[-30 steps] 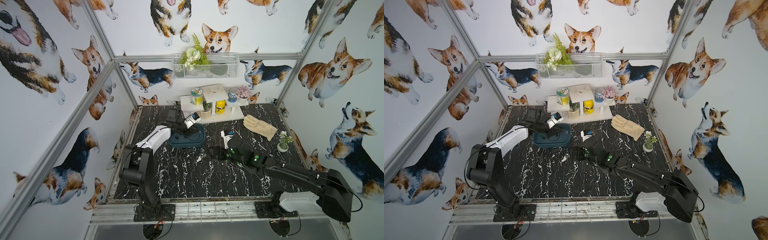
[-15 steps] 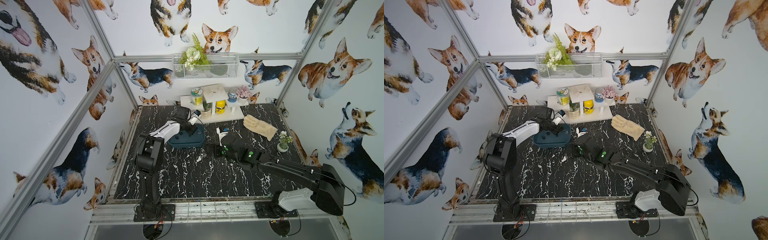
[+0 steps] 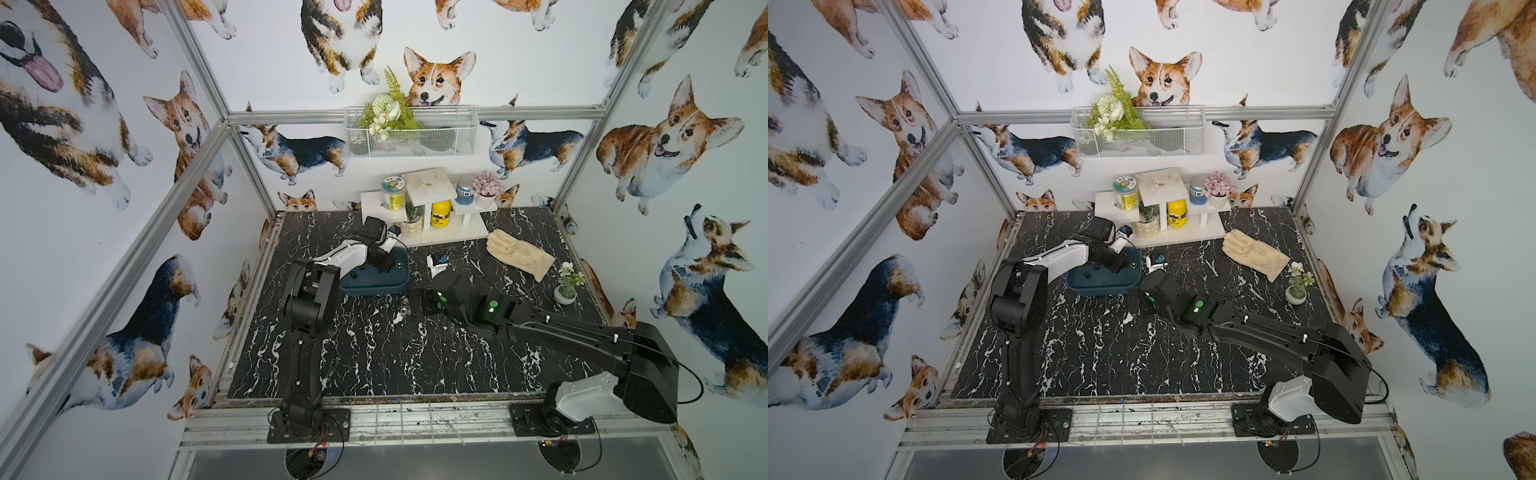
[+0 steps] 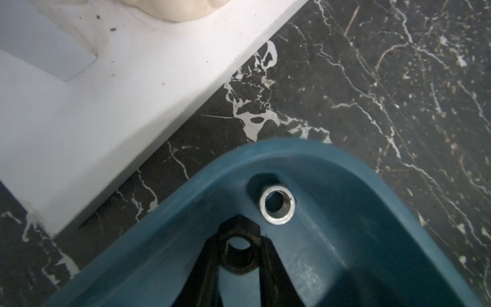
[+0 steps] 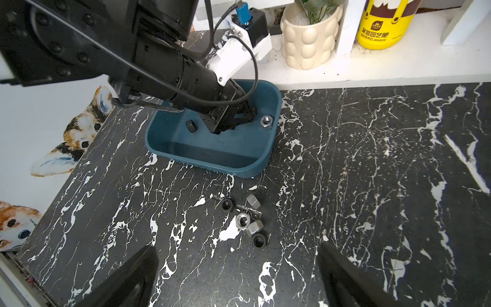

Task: Put the nuts on the desktop into the storage box
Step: Place the nut in the storage box.

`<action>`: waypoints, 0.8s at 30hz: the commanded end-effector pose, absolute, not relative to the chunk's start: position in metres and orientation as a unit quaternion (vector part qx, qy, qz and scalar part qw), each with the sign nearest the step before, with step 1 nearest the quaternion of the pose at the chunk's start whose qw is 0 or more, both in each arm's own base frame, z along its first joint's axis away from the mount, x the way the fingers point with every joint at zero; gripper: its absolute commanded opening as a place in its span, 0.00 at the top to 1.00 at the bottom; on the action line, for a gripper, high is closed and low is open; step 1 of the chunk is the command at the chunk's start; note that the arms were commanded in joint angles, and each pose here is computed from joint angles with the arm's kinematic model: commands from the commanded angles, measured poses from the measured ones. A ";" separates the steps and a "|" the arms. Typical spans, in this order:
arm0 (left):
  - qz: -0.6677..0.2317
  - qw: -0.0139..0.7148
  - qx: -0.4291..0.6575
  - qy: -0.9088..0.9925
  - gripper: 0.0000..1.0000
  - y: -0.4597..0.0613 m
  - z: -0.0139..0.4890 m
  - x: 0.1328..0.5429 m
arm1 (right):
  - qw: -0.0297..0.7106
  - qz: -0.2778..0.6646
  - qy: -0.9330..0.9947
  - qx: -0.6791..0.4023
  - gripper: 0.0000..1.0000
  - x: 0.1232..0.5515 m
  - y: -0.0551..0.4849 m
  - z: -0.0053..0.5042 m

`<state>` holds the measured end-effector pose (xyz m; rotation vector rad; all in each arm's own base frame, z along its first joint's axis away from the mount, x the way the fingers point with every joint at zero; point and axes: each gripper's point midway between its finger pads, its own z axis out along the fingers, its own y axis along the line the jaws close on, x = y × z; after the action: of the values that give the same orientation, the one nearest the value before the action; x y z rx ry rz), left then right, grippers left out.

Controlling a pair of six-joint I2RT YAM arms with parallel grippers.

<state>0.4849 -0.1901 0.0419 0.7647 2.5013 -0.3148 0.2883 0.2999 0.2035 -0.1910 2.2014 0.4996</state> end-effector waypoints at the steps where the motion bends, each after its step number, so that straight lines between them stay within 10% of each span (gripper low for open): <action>1: -0.108 0.243 0.265 0.927 0.72 -0.187 0.036 0.487 | 0.431 0.194 0.879 -0.064 0.00 0.288 0.293 0.206; 24: -0.101 0.283 0.278 0.912 0.46 -0.179 0.098 0.465 | 0.371 0.139 0.917 -0.051 0.00 0.278 0.278 0.155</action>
<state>0.4740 -0.1773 0.0897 0.7150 2.4493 -0.2457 0.2826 0.2857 0.1689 -0.1509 2.2926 0.4161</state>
